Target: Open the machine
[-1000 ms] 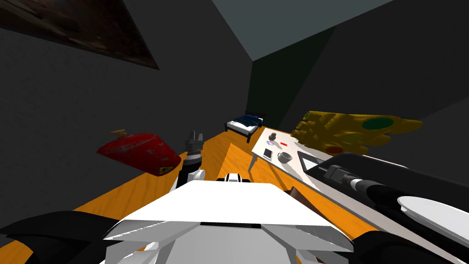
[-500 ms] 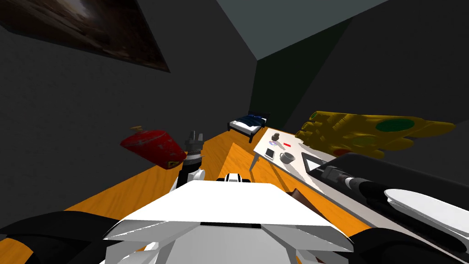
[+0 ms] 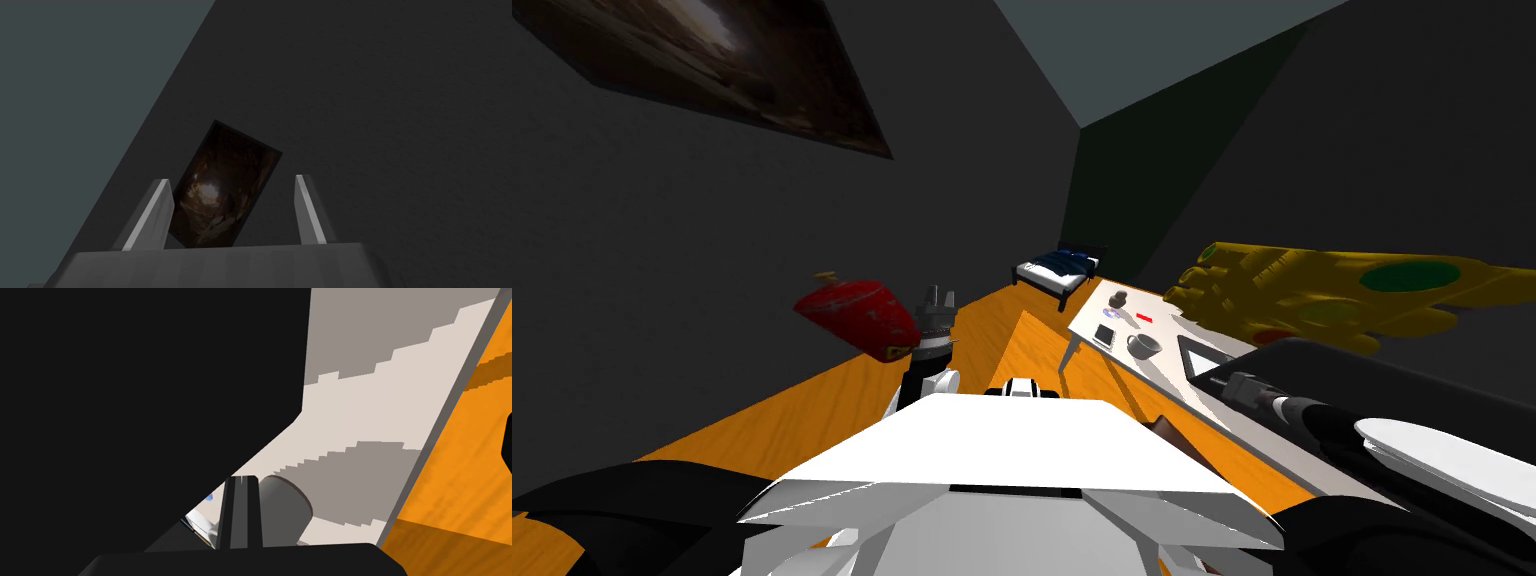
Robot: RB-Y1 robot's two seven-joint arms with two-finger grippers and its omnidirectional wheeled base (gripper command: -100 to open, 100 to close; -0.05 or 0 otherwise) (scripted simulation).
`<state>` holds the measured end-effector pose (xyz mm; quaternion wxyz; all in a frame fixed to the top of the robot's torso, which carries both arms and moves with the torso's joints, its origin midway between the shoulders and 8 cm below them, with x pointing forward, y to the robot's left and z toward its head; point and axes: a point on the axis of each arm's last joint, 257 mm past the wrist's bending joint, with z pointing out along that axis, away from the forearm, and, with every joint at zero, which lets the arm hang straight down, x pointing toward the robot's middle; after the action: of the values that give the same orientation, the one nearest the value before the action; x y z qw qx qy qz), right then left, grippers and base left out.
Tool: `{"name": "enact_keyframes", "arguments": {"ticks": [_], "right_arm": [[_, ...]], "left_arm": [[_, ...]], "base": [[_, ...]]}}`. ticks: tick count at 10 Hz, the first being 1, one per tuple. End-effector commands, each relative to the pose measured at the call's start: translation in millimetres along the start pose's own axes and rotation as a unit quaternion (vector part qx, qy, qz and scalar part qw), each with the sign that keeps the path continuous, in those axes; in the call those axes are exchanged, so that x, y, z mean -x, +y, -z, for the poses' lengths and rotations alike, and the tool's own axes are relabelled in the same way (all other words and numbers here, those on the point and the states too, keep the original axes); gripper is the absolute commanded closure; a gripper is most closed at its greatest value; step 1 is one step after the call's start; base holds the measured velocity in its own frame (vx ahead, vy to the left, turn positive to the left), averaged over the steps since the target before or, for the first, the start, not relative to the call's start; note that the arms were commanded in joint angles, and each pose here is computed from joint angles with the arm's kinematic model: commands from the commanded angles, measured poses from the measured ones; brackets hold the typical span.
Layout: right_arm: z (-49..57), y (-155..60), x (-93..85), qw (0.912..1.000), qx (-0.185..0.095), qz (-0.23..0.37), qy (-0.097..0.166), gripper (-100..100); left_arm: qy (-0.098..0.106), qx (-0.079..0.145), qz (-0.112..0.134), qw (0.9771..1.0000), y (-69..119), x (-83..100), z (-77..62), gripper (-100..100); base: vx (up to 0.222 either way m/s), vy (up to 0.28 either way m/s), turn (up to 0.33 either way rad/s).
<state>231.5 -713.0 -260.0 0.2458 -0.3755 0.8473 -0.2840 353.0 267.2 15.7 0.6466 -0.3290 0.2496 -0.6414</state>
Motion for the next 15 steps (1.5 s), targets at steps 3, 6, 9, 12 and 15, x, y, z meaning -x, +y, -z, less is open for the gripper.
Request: {"name": "enact_keyframes", "arguments": {"ticks": [3, 6, 9, 12, 15], "right_arm": [[-8.6, 7, -27.9, 0.9991, 0.025, -0.021, 0.026, 100], [-8.9, -11, -23.0, 0.9987, 0.043, -0.011, 0.025, 100], [-8.8, -8, -56.0, 0.9969, 0.042, -0.033, 0.058, 100], [-3.5, -35, -50.3, 0.9969, 0.049, -0.022, 0.057, 100], [-1.9, -36, -71.9, 0.9950, 0.046, -0.038, 0.080, 100]], "left_arm": [[0.000, 0.000, 0.000, 1.0000, 0.1, 0.2, 0.1, 0], [0.000, 0.000, 0.000, 1.0000, 0.0, 0.0, 0.0, 0], [0.000, 0.000, 0.000, 1.0000, 0.1, 0.2, 0.1, 0], [0.000, 0.000, 0.000, 1.0000, 0.0, 0.0, 0.0, 0], [0.000, 0.000, 0.000, 1.0000, 0.1, 0.2, 0.2, 0]], "base": [[-0.025, 0.016, -0.020], [-0.066, 0.015, 0.221], [-0.038, 0.005, -0.021], [-0.075, 0.023, 0.216], [-0.025, 0.001, -0.018]]}}
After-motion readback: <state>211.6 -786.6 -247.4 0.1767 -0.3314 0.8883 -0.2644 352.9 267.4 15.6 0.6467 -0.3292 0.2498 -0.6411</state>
